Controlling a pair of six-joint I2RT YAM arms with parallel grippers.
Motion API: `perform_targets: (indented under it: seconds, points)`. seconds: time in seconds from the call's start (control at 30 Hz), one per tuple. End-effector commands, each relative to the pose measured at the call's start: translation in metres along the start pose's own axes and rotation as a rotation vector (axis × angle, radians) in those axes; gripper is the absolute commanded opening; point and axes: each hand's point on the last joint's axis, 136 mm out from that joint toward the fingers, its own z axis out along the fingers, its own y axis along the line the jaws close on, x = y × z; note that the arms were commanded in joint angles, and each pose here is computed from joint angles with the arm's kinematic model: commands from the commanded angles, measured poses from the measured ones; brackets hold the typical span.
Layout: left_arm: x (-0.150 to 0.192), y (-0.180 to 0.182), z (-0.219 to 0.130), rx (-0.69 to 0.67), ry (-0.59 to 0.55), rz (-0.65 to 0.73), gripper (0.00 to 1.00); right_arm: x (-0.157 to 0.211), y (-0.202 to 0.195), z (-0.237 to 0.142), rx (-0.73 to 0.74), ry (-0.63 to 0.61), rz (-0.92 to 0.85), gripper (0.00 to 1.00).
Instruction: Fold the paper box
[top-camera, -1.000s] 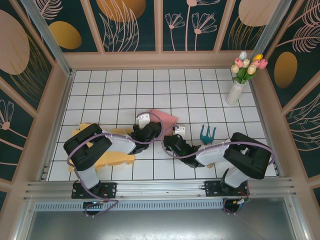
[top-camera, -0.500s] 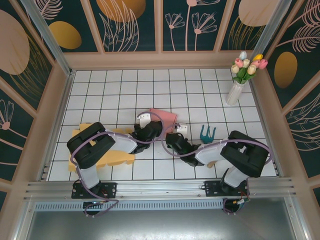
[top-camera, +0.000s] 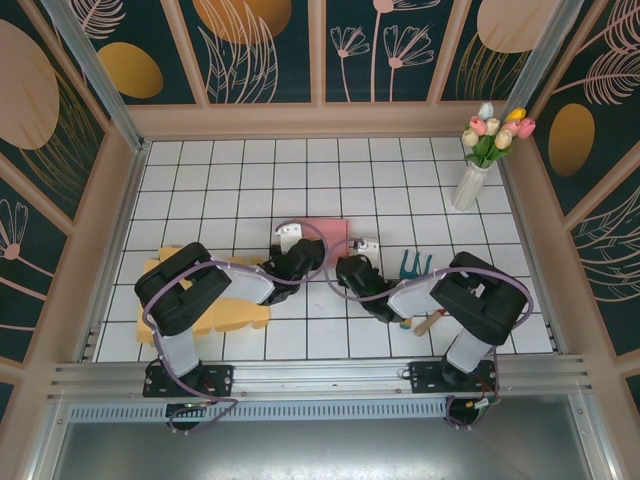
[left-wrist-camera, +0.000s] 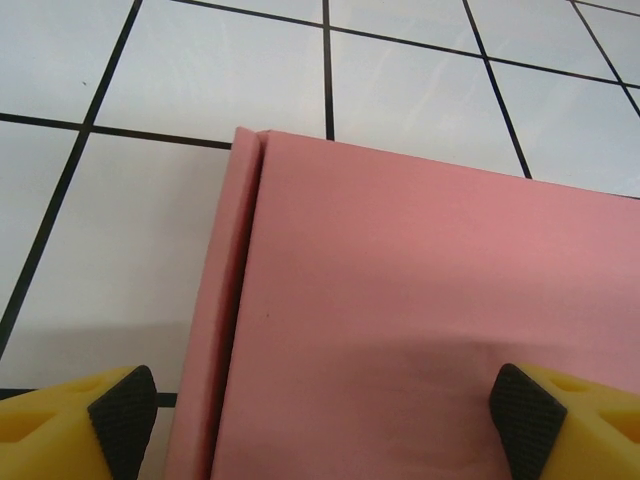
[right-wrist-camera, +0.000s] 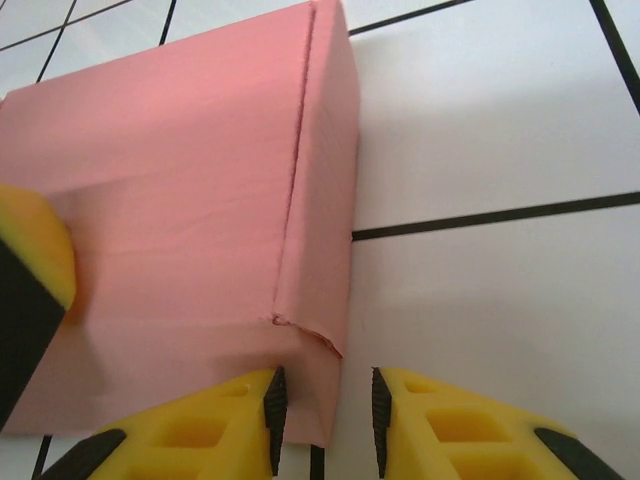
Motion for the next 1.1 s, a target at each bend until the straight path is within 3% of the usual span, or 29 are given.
perform_targets:
  seconds: [0.0, 0.37, 0.67, 0.8, 0.83, 0.93, 1.07]
  points:
    - [0.113, 0.082, -0.011, -0.180, 0.401, 0.322, 0.88, 0.015, -0.026, 0.008, 0.087, 0.053, -0.047, 0.33]
    - [0.104, 0.047, -0.022, -0.042, 0.426, 0.257, 0.87, -0.007, -0.039, 0.029, 0.093, 0.073, 0.001, 0.34]
    - [0.052, -0.005, -0.051, 0.144, 0.357, 0.139, 0.93, -0.009, -0.041, 0.043, 0.038, 0.159, 0.008, 0.34]
    - [0.018, -0.007, -0.062, 0.124, 0.276, 0.103, 0.96, -0.015, -0.035, 0.035, 0.013, 0.172, 0.032, 0.32]
    - [0.009, -0.008, -0.065, 0.121, 0.254, 0.096, 0.97, -0.016, -0.034, 0.033, 0.009, 0.175, 0.034, 0.30]
    - [-0.016, -0.009, -0.071, 0.133, 0.205, 0.070, 0.98, -0.022, -0.032, 0.024, 0.000, 0.176, 0.033, 0.00]
    - [-0.044, -0.003, -0.062, 0.134, 0.178, 0.045, 0.99, -0.024, -0.033, 0.019, 0.023, 0.203, 0.008, 0.00]
